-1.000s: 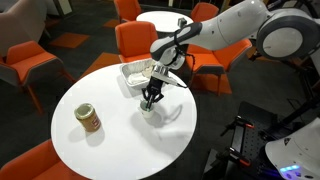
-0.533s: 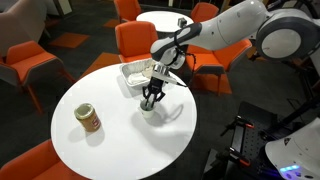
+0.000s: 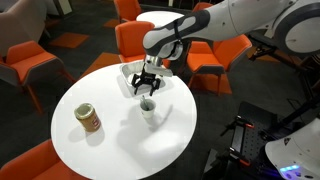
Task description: Put the marker into the white cup
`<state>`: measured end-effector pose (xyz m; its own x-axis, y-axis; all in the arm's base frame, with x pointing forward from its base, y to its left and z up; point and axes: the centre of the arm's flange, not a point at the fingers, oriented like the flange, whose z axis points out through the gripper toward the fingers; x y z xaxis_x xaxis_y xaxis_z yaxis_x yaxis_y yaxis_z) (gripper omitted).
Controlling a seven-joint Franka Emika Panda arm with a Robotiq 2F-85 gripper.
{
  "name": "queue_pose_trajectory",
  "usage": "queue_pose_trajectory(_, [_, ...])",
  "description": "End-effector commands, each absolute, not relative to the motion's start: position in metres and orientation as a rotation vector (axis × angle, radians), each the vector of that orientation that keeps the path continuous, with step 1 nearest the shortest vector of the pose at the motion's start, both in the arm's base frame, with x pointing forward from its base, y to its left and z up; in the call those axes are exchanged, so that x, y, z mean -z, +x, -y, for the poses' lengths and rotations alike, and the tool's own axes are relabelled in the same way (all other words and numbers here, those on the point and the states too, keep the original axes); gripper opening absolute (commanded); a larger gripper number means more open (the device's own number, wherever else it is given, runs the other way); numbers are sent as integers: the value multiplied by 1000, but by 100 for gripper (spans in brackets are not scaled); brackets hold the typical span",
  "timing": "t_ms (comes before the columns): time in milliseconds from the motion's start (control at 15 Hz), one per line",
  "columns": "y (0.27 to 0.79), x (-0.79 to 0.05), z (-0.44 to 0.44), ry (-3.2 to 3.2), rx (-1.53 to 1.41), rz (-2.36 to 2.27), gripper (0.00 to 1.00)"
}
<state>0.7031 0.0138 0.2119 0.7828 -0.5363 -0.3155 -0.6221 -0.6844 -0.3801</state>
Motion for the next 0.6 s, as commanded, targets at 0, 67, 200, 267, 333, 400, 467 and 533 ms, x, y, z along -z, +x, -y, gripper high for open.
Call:
queue_pose_trajectory(0, [674,-255,-29,-2687,-165,-708,100])
queue_pose_trajectory(67, [669,-267,-33,-2747,-146,-671,100])
queue_pose_trajectory(200, [660,-284,-37,-2851,-109,-564,100])
queue_pose_trajectory(267, [655,-291,-38,-2900,-91,-514,100])
queue_pose_trajectory(333, [649,-297,-38,-2948,-64,-462,100])
queue_pose_trajectory(400, [645,-303,-38,-2993,-35,-417,100])
queue_pose_trajectory(467, [640,-307,-37,-3029,3,-367,100])
queue_pose_trajectory(533, [637,-311,-36,-3057,56,-323,100])
